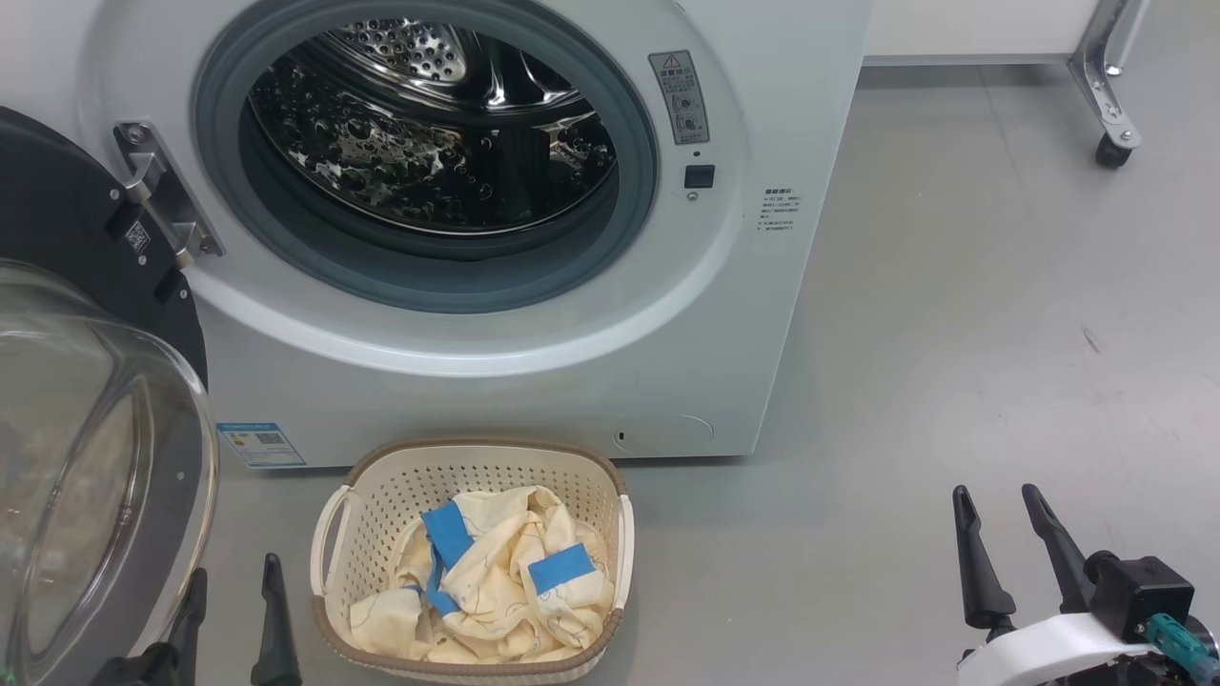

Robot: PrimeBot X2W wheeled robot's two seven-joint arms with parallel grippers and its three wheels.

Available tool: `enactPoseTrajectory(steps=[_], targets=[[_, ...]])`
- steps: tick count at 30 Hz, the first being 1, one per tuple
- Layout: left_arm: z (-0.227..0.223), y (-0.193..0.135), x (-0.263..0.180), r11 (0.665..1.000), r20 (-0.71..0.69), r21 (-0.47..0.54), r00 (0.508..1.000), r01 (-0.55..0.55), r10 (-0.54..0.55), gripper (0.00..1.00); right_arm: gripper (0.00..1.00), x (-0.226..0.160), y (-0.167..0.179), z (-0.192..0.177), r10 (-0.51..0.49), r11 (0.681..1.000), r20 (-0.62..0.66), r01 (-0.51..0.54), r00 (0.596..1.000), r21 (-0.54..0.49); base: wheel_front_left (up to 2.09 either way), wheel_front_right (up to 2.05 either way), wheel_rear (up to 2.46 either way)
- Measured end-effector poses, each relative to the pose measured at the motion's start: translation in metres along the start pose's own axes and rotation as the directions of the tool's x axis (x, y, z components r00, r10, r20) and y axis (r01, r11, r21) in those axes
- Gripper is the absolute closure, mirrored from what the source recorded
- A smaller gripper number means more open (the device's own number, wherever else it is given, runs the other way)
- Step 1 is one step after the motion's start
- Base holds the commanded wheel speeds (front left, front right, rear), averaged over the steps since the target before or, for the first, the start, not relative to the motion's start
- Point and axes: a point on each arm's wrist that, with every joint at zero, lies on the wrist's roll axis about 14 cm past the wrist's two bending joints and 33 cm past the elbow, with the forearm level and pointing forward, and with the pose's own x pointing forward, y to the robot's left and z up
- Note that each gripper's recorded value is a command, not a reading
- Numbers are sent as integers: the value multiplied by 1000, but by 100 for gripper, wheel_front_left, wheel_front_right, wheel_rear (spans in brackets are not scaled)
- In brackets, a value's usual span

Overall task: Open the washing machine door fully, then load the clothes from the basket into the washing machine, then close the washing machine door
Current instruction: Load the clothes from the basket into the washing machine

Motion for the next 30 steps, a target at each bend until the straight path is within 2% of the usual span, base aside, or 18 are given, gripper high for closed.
enactPoseTrajectory(steps=[20, 30], targets=[[0, -2, 1, 1000, 1, 5, 1000, 9, -9, 0, 0, 0, 8, -4, 20, 1000, -12, -20, 1000, 8, 12, -12, 0], [-24, -25, 11, 995, -77, 12, 992, 97, -95, 0, 0, 7, 1, -8, -6, 1000, -23, 7, 1000, 18, 0, 0, 0]])
